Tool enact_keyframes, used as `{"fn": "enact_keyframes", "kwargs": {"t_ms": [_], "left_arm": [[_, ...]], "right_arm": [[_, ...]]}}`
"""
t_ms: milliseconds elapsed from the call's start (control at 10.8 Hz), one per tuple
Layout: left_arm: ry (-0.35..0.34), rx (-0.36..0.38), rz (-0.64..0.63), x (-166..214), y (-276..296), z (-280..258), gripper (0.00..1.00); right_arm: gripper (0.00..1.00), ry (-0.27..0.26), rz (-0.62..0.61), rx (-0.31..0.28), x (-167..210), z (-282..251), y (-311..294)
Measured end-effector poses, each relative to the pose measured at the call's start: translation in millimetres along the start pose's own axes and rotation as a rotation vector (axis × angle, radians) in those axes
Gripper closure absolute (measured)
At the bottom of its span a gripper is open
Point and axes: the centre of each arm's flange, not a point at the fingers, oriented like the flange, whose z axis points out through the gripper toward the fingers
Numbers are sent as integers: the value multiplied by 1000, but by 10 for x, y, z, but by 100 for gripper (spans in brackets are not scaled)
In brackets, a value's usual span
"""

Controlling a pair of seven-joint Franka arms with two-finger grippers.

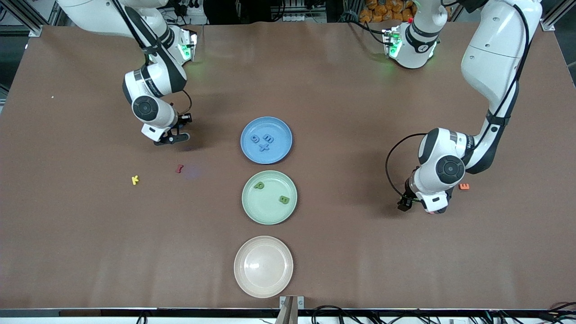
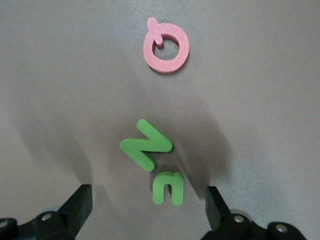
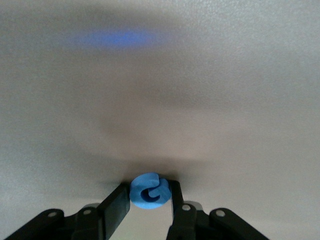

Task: Sort letters by color into matching plates
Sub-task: 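Grasp the blue G with the right gripper while the left gripper reaches the green u, then carry the G to the blue plate while the left gripper carries the u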

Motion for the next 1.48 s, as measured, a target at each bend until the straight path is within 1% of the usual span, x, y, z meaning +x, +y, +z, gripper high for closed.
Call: {"fn": "enact_keyframes", "kwargs": {"t_ms": [92, 1202, 1295, 1387, 1480], "left_arm": [[0, 1, 0, -1, 2, 8, 0], [0, -39, -3, 27, 85, 71, 0], [1, -42, -3, 28, 89, 73, 7], [3, -52, -4, 37, 108, 51, 19], [4, -56, -6, 47, 118, 30, 37]], "right_arm": [[61, -1, -1, 0, -2, -4, 4], [61, -9, 3, 4, 2, -1, 83], [61, -12, 8, 4, 9, -10, 104], [62, -17, 10, 2, 19, -30, 113], [64, -21, 14, 1, 35, -53, 131]]}}
